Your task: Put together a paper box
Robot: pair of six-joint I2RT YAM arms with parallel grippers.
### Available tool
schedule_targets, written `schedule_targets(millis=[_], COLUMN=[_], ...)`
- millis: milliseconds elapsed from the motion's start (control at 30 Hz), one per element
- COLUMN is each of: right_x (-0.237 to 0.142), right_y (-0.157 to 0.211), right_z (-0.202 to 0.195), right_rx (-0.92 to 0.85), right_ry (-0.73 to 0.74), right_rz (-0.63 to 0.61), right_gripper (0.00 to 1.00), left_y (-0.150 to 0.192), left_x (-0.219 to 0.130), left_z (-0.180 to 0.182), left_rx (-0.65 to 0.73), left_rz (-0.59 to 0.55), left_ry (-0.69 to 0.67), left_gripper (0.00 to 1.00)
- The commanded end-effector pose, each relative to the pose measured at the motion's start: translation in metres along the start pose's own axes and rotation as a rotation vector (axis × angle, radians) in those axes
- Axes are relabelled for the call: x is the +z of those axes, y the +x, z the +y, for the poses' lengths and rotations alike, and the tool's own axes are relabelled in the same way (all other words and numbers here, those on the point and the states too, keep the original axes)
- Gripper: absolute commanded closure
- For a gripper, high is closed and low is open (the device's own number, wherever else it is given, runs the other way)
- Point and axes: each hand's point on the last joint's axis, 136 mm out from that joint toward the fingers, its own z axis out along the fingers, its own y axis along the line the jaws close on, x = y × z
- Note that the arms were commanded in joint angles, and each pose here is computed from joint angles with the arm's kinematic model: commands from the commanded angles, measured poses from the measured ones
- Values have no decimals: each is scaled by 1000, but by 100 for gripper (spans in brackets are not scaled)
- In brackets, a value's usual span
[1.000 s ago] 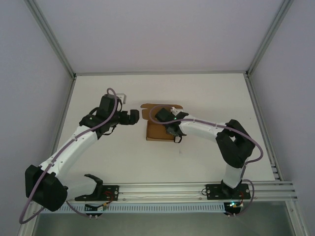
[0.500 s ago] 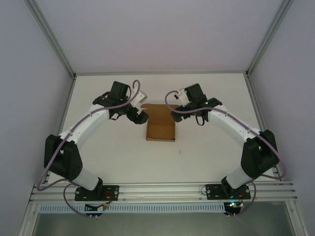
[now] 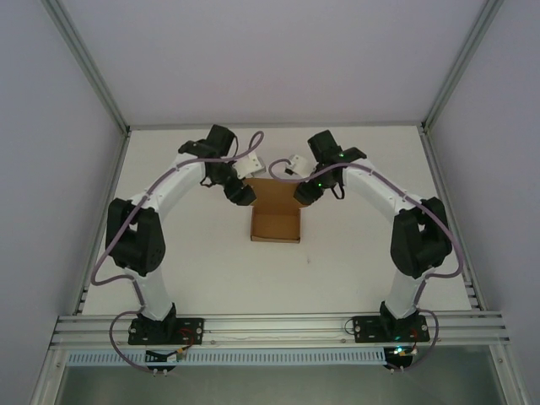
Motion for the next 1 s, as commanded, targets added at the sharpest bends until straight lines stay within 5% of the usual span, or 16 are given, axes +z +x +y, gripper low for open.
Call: schedule_targets(millis=[0,300,400,600,767,967], right_x=[-7,-7,-7,-23,-36,-36], right_y=[6,9,7,-12,-23,-31], right_z=[4,0,-4,-29,-45,-65], right_rx=[-30,-19,3,178,526,989], right_ry=[-41,-39,-19,118,234,343], right_rz=[32,64,68,-7,-75,-244], right_gripper=[51,80,91,95,98,95], left_y=[6,7,6,-6,-25,-43], left_x=[2,6,5,1,-13,-16], left_z=[-7,-6,-3,22,51,37], left_rx=[17,14,4,-91,-356,-602], left_rz=[38,67,74,60,-30,-186], left_ry=[78,102,68,-120,-331,-389], left_gripper=[38,77,100,100,100,100])
